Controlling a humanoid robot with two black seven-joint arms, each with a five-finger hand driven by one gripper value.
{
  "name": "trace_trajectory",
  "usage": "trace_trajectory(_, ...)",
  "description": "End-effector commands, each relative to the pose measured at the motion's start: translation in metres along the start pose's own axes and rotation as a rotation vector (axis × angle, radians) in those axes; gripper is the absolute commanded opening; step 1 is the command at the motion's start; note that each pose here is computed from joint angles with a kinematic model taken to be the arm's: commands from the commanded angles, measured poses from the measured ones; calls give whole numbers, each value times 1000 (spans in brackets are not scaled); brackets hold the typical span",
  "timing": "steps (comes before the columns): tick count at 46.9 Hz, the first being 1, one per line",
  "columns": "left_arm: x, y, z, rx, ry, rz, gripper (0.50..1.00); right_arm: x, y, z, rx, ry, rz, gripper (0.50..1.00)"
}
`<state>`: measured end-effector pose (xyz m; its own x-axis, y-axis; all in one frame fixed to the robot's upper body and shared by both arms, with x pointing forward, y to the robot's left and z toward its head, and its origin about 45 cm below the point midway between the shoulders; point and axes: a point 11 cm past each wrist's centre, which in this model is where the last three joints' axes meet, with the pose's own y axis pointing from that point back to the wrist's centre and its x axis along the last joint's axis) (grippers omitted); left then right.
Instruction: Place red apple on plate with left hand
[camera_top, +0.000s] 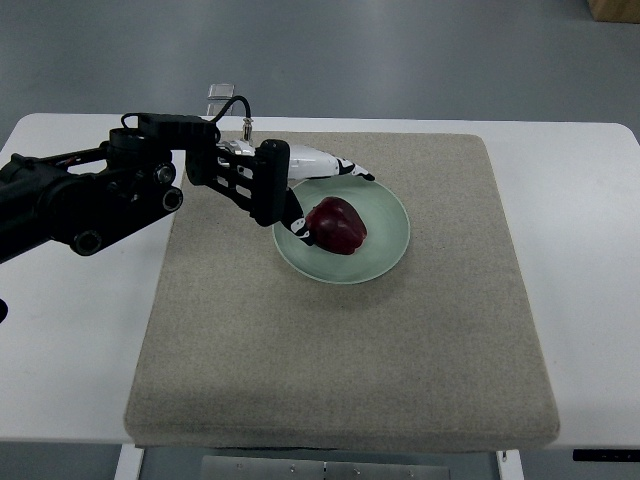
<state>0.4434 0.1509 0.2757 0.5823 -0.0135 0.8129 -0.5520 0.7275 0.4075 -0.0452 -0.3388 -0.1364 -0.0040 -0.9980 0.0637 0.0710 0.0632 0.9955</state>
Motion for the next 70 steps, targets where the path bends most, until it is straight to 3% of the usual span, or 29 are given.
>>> trace_trajectory(1, 21, 12, -8, -8, 140, 72, 996, 0, 0, 0, 0, 0, -1, 928)
trace_trajectory(15, 71, 70, -53, -28, 593, 324, 999, 0, 0, 0, 0, 0, -1, 928)
trace_trajectory(27, 74, 117, -96, -18, 858, 477, 996, 0, 0, -1, 2, 0, 1, 930)
trace_trajectory(34, 79, 142, -112, -66, 1022, 560, 999, 0, 0, -1, 2, 0, -1, 928)
trace_trajectory(44, 75, 166, -137, -164, 1236, 618, 999, 0, 0, 0, 0, 0, -1, 928)
trace_trajectory(70, 46, 181, -164, -279, 1769, 626, 999, 0, 0, 0, 0, 2, -1, 928)
